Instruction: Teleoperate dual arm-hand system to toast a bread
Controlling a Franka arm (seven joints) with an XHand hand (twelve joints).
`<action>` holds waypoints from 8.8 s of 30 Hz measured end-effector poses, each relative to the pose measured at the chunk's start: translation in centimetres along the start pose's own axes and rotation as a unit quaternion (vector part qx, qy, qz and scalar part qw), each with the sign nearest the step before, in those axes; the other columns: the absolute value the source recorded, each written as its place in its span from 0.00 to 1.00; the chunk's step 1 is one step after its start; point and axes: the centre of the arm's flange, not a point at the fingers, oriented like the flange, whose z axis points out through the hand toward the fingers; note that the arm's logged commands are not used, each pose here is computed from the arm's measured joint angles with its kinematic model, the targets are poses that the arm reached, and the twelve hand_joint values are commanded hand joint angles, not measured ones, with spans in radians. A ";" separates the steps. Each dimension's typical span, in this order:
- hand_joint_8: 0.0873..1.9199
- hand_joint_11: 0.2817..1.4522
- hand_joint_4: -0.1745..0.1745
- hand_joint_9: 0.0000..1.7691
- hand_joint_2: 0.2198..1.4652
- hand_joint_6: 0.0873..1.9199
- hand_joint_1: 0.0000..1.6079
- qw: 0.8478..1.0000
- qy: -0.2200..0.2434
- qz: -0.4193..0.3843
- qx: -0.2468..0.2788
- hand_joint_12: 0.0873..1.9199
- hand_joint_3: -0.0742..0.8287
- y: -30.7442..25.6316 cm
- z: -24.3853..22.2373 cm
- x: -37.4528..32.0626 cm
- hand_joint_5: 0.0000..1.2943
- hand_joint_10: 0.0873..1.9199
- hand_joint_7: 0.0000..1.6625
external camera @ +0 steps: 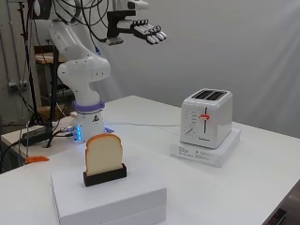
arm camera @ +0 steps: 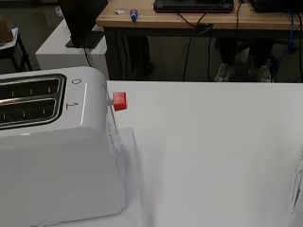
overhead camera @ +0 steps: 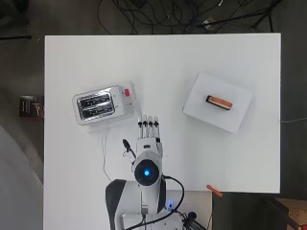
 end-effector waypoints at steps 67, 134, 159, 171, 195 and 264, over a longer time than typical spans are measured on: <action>0.00 0.19 0.68 0.29 0.55 0.00 0.23 0.945 -0.231 0.074 0.220 0.00 0.09 34.7 19.1 -17.0 0.16 0.00 0.19; 0.51 0.41 0.02 0.74 0.78 0.69 0.76 0.951 -0.033 -0.280 0.127 0.07 0.08 13.8 0.9 18.3 0.50 0.00 0.61; 0.53 0.34 0.00 0.82 0.78 0.68 0.76 0.931 -0.022 -0.147 0.332 0.38 0.08 17.2 12.2 22.9 0.52 0.00 0.61; 0.49 0.35 0.00 0.82 0.77 0.65 0.76 0.895 -0.023 -0.389 0.217 0.24 0.08 11.8 12.7 26.9 0.53 0.00 0.64; 0.00 0.11 0.36 0.22 0.66 0.00 0.00 0.985 0.026 -0.145 0.091 0.00 0.09 14.1 16.7 17.0 0.15 0.00 0.19; 0.00 0.12 0.33 0.23 0.71 0.00 0.00 0.982 0.116 -0.151 0.007 0.00 0.09 14.2 8.5 14.0 0.12 0.00 0.16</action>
